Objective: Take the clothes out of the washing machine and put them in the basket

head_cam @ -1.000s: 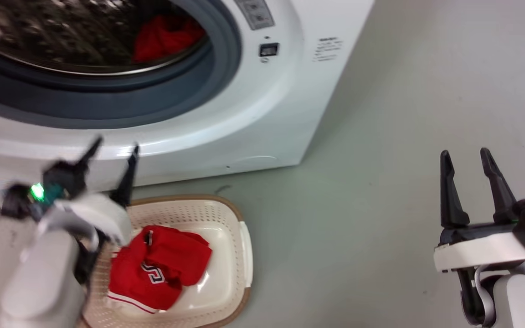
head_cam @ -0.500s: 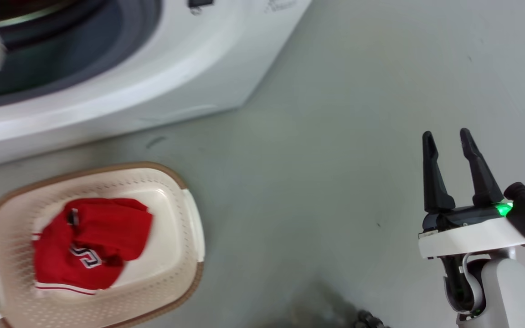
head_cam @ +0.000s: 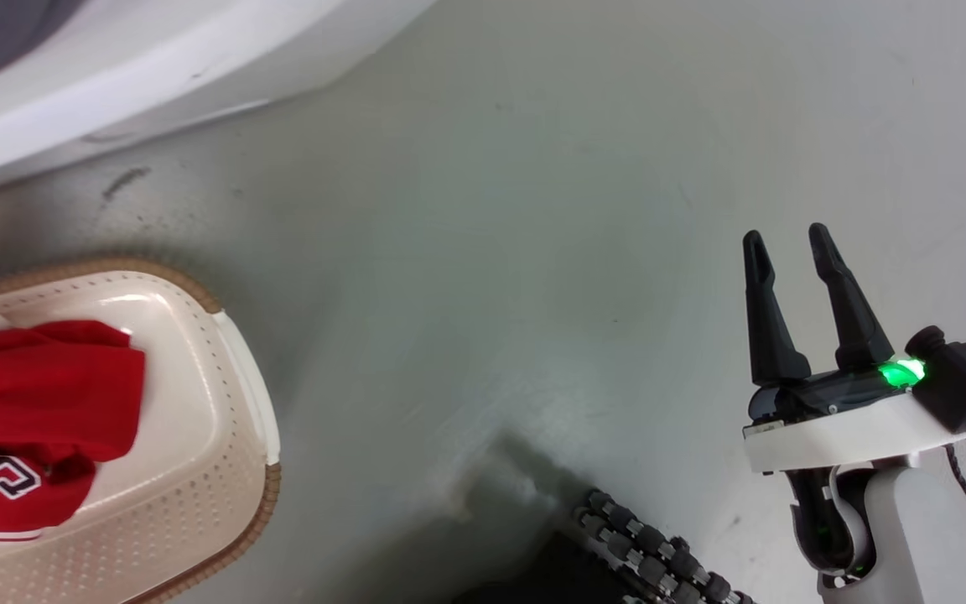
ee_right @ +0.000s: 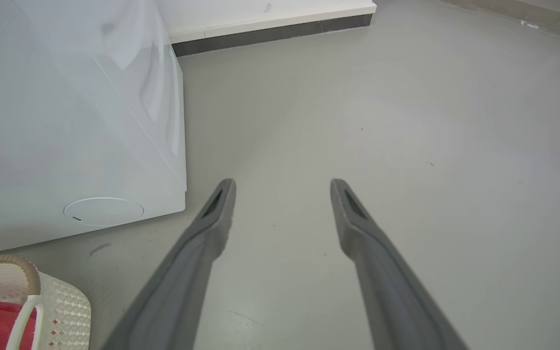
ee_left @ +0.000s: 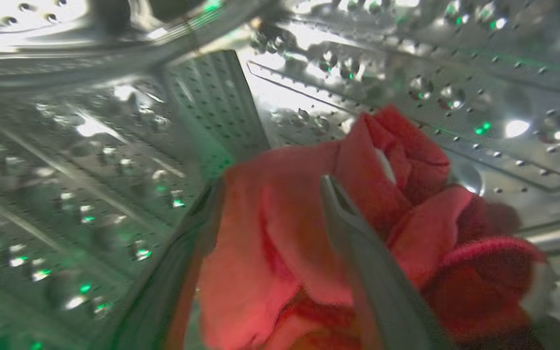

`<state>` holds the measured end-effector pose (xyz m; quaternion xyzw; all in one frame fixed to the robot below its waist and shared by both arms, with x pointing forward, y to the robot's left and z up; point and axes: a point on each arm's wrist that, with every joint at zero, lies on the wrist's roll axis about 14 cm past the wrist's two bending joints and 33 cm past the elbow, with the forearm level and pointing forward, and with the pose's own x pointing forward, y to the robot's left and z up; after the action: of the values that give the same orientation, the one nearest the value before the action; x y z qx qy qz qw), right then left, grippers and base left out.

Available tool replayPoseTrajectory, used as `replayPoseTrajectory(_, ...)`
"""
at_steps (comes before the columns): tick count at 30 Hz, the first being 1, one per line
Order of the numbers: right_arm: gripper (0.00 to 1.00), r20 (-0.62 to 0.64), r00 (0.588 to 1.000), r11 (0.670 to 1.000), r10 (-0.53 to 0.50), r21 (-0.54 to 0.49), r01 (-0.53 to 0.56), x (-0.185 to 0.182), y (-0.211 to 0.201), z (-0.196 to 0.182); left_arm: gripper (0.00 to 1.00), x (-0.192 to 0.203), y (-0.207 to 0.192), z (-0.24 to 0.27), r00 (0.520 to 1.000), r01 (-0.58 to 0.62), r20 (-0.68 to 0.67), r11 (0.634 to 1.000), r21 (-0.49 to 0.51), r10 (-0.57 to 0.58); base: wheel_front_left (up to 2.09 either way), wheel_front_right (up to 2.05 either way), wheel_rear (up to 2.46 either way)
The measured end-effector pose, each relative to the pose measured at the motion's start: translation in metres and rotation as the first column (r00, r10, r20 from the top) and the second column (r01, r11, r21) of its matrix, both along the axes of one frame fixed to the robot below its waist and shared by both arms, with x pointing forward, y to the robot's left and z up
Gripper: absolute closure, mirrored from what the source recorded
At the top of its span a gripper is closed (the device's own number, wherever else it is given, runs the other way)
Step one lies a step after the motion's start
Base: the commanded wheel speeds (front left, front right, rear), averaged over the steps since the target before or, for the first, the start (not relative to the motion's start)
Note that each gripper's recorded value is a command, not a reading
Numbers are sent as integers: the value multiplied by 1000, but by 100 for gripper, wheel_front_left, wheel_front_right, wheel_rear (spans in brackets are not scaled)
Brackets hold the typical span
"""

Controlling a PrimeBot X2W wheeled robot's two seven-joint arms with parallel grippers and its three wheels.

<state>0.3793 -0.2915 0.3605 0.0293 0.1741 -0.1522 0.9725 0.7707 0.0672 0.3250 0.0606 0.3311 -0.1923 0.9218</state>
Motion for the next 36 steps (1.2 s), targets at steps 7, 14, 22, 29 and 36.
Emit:
replayPoseTrajectory(7, 0, -43, 999, 1000, -27, 3, 27, -12, -3, -10, 0, 0, 7, -39, 993, -40, -110, 997, 72, 48, 0, 0, 0)
replayPoseTrajectory(14, 0, -64, 998, 999, -25, 21, 26, -16, 3, -18, 0, -2, 9, -55, 980, -68, -184, 995, 78, 81, 0, 0, 0)
replayPoseTrajectory(22, 0, -74, 997, 999, -21, 25, 23, -14, 4, -24, 100, -4, 8, -63, 970, -67, -232, 996, 54, 77, 0, 0, 0)
replayPoseTrajectory(29, 0, -41, 999, 1000, -7, 19, 8, -5, 4, -16, 100, 9, 7, -44, 992, -60, -112, 998, 20, 62, 0, 0, 0)
replayPoseTrajectory(36, 0, 36, 999, 1000, 16, -6, -16, 11, 2, 8, 100, 27, 10, 7, 991, -56, 119, 998, -36, 60, 0, 0, 0)
